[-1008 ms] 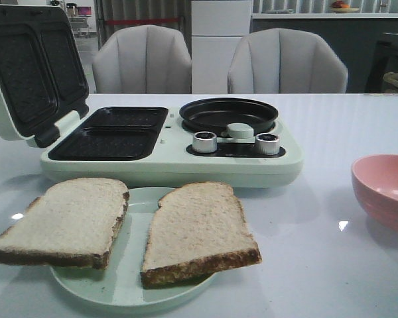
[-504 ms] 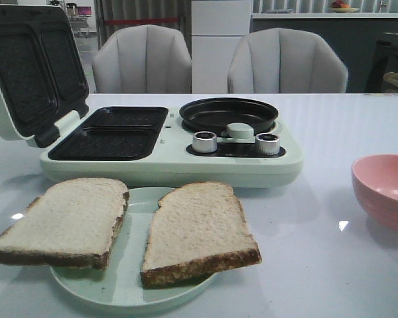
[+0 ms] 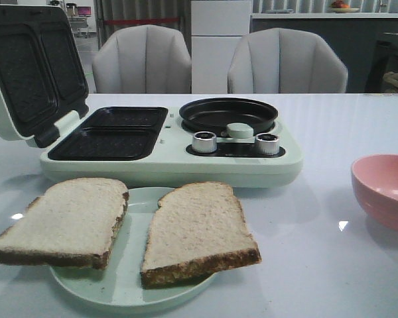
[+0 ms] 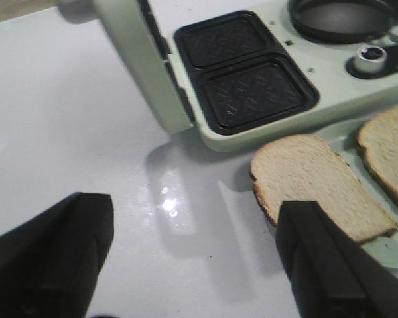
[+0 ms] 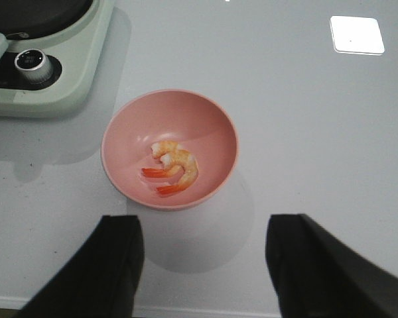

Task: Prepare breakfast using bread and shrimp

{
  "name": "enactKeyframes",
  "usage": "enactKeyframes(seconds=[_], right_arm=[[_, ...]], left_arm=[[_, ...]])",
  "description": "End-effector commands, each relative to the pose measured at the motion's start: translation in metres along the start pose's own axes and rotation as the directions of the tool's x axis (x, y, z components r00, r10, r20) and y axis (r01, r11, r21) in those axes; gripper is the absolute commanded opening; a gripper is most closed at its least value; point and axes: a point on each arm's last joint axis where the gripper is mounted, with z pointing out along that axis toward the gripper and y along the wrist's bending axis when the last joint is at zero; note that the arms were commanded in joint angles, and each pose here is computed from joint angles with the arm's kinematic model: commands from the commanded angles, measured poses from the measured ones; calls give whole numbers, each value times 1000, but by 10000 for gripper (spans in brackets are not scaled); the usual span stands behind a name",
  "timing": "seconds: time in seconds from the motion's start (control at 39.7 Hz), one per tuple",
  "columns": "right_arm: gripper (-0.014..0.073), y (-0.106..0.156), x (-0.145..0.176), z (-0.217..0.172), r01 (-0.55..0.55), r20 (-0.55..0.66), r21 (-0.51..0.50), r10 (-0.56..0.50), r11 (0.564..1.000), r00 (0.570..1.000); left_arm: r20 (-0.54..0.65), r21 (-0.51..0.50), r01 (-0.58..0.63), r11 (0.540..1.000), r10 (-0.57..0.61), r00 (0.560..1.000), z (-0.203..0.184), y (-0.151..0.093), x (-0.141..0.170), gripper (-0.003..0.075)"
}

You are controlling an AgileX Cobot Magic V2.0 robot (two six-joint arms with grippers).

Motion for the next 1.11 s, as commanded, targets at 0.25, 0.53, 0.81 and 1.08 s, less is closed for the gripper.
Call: enactKeyframes(seconds=[0.25, 0.53, 0.81, 1.08], right_arm=[[518, 0, -14, -3, 11, 93, 6, -12, 1000, 996], [518, 0, -14, -3, 11, 92, 6, -12, 1000, 996], [518, 0, -14, -3, 11, 92, 6, -12, 1000, 996], [518, 0, -14, -3, 11, 92, 6, -12, 1000, 996]], left_arm=[[-18, 251, -398, 882, 416, 909, 50, -42, 0, 560], [-93, 381, -585, 716, 659, 747, 91, -86, 21, 560], [-234, 312, -673, 671, 741, 630, 131, -100, 39, 560], [-269, 231, -743, 628, 775, 572, 152, -100, 44, 560]])
